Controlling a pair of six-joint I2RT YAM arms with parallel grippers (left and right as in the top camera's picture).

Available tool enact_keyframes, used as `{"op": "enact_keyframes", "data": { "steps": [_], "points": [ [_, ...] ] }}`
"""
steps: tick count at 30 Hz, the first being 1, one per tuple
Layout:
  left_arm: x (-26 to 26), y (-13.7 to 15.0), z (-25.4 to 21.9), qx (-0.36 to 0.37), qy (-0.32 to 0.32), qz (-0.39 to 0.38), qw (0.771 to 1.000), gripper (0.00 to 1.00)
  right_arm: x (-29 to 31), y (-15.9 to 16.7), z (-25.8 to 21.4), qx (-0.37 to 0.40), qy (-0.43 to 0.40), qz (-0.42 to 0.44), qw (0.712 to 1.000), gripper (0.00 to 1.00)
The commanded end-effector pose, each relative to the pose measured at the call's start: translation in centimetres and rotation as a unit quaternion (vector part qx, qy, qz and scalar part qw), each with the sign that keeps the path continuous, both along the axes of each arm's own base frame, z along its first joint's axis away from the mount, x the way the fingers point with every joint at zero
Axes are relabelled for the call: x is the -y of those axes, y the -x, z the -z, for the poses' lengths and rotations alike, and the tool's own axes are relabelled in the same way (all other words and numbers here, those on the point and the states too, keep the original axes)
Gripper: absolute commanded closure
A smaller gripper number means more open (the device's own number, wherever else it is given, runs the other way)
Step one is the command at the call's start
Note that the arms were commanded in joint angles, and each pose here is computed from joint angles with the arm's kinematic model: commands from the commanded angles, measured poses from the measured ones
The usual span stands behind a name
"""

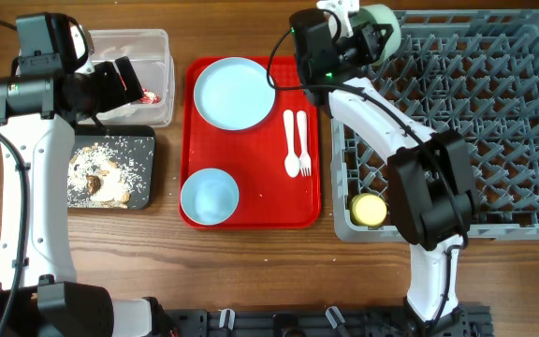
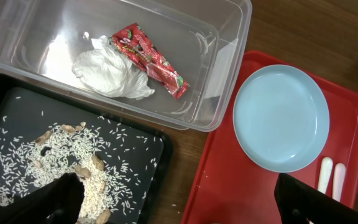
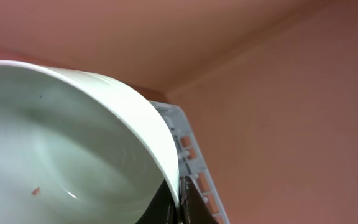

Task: Sort waste into correct bins and load items into the dishwasher rack
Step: 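Carry the green bowl into the dish rack's back corner and release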

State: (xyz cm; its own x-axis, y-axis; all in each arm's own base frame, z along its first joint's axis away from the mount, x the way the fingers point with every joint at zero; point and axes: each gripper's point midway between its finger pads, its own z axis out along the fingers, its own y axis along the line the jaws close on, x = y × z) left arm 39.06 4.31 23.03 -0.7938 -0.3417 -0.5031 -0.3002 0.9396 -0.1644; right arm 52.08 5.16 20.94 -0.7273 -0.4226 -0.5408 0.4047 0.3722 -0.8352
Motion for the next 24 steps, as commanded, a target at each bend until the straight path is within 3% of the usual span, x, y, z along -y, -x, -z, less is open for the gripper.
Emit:
{"op": "enact_keyframes", "data": {
  "steps": [1, 24],
  "points": [
    [-0.4, -0.1, -0.2, 0.002, -0.011, -0.001, 1.000, 0.00, 1.2, 0.8, 0.2, 0.022, 0.011, 0.042, 0.999, 0.96],
    [-0.4, -0.1, -0.2, 0.002, -0.011, -0.001, 1.000, 0.00, -0.9, 0.6, 3.5, 0.008, 0.017, 0.026, 0.999, 0.95]
  ]
}}
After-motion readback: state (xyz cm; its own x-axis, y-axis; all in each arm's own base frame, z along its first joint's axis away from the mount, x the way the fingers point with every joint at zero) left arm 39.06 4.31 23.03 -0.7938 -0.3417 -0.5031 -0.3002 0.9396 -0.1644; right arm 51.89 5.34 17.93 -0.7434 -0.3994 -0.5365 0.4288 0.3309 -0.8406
